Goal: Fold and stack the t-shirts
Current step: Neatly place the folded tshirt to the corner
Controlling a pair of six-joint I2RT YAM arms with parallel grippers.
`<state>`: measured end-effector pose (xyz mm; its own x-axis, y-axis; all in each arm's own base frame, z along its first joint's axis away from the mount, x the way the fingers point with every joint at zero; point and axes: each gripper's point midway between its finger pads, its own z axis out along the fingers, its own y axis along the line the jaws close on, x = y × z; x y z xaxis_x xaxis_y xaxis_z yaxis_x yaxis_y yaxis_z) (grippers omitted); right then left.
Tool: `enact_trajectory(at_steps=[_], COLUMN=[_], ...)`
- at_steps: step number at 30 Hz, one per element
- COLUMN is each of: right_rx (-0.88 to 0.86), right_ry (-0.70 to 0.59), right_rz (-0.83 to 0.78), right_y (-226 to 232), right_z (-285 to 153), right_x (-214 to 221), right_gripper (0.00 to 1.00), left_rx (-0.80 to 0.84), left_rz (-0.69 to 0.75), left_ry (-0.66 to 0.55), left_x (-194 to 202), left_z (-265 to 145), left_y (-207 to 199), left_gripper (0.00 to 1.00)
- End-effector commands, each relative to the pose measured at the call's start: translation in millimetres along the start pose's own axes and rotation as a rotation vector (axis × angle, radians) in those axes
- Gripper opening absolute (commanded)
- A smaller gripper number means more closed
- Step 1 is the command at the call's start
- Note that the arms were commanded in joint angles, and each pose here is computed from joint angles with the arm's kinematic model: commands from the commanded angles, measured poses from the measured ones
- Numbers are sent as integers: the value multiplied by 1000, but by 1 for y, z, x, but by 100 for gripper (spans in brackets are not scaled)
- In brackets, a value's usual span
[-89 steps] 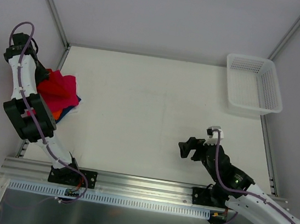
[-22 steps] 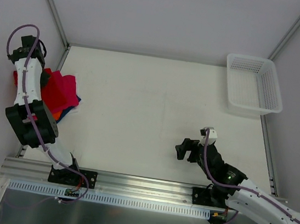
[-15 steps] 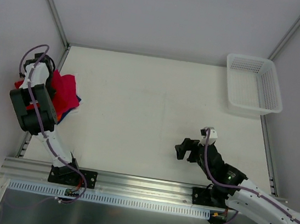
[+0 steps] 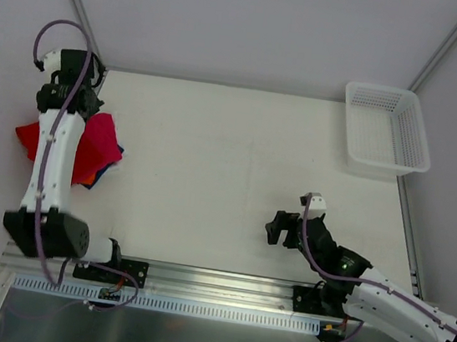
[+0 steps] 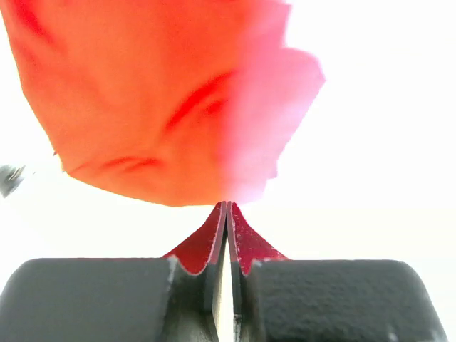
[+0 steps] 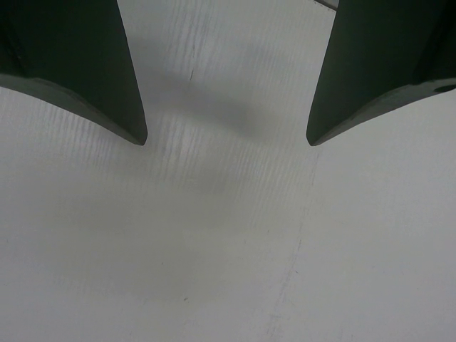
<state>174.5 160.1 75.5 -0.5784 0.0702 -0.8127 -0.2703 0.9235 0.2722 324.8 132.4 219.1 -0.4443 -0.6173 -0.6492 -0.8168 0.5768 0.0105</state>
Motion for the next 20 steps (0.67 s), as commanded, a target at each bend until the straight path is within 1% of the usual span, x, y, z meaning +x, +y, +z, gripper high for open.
enact_trajectory(at_steps=[1,2,3,4,5,6,7,8,9,10,11,13,14,15,17,18,20], right_rx=[-43,-47,-52,-58,-67,-70,-73,-72,-73,-67,-54,-55,-50,-40,-22,-17,37], right_ry=[-35,-35,-34,-36,-37,-36,-34,-31,-22,-28,-8,6,-8,20,7,26,25], right_rz=[8,7,6,13,16,14,13,9,-1,-3,-20,-43,-49,-79,-101,-141,-187], right_y=[19,21,23,26,29,30,32,34,36,38,39,46,51,54,62,68,67], right_z=[-5,-5,-5,-5,-3,-2,-1,2,3,4,7,9,9,13,14,16,17], right_x=[-25,-26,-26,-27,-27,-27,-26,-25,-23,-27,-22,-20,-28,-21,-32,-25,-28], right_gripper=[99,100,99,100,99,100,99,99,100,100,99,100,99,100,100,99,100], left_rx=[337,446,549,650,712,808,906,910,983,1033,1017,1049,1060,1071,1080,1084,1053], left_rz=[-122,-113,-109,-63,-2,5,27,71,77,98,135,151,164,188,190,226,243], left_ry=[-296,-282,-304,-284,-203,-227,-239,-184,-194,-195,-155,-148,-124,-87,-74,-57,-96], left_x=[-39,-27,-14,5,42,56,69,101,114,125,150,166,175,188,191,198,194], left_z=[-146,-166,-185,-198,-186,-201,-210,-187,-194,-196,-175,-170,-167,-162,-164,-165,-164], left_y=[2,-6,-4,-15,-24,-18,-28,-31,-26,-30,-31,-30,-32,-36,-43,-49,-52], left_gripper=[0,0,0,0,0,0,0,0,0,0,0,0,0,0,0,0,0])
